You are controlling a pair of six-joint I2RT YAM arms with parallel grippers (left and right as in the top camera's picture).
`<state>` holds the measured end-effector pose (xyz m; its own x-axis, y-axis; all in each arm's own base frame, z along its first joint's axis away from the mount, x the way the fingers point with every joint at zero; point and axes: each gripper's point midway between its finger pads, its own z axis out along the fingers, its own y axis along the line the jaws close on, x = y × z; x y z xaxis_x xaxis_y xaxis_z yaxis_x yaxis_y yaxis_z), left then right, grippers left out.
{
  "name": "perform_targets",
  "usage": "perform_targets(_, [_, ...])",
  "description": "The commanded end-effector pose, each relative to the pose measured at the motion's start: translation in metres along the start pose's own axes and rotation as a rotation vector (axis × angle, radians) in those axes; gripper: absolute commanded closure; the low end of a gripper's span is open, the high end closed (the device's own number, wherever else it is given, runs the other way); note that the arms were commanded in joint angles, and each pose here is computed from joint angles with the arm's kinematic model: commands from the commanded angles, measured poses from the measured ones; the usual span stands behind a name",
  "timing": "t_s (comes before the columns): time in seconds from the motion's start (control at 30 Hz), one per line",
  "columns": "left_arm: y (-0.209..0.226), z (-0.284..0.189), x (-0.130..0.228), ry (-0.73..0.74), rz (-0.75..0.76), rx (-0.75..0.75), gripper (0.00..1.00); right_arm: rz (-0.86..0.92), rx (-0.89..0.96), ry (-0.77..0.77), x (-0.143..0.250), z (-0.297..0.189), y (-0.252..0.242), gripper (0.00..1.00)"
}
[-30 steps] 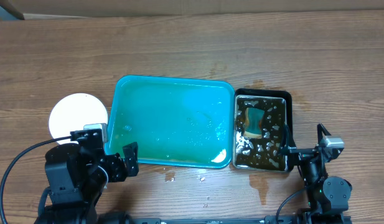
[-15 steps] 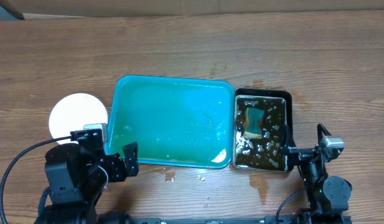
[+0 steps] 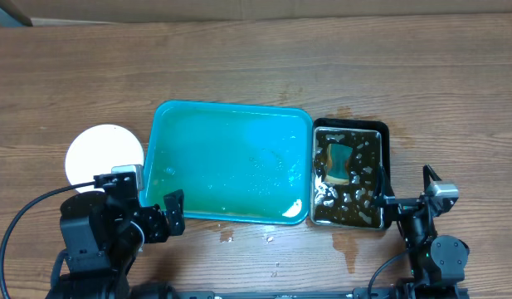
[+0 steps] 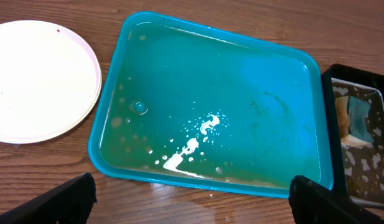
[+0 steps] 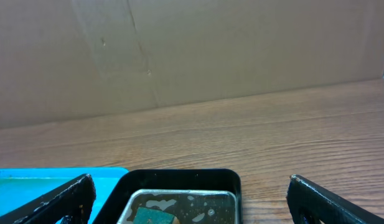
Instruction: Clean dirty plates on tray and stack at the side
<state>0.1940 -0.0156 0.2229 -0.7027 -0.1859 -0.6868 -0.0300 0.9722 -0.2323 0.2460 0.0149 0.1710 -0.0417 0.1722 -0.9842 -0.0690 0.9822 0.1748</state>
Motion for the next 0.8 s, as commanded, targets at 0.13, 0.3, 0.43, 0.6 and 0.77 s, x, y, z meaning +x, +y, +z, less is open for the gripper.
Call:
perform_targets(0.13, [0.0,-0.009,0.006,-0.024,0.031,-0.013,0.0,-0.004,-0.002,-0.007,0.001,0.0,0.0,0.0])
perform_targets(0.3, [-0.005,-0.013,0.005,-0.144,0.105,-0.002,0.0,-0.004,-0.002,-0.008,0.001,0.0,0.0,0.0])
perform_targets(0.43, [-0.008,-0.004,0.011,-0.253,0.151,0.03,0.0,-0.004,-0.002,-0.007,0.001,0.0,0.0,0.0])
perform_targets(0.6, [-0.01,0.017,0.017,-0.38,0.172,0.075,0.0,-0.004,-0.002,-0.007,0.001,0.0,0.0,0.0])
perform_targets(0.77, [-0.011,0.031,0.004,-0.574,0.193,0.106,0.0,-0.004,-0.002,-0.008,0.001,0.0,0.0,0.0])
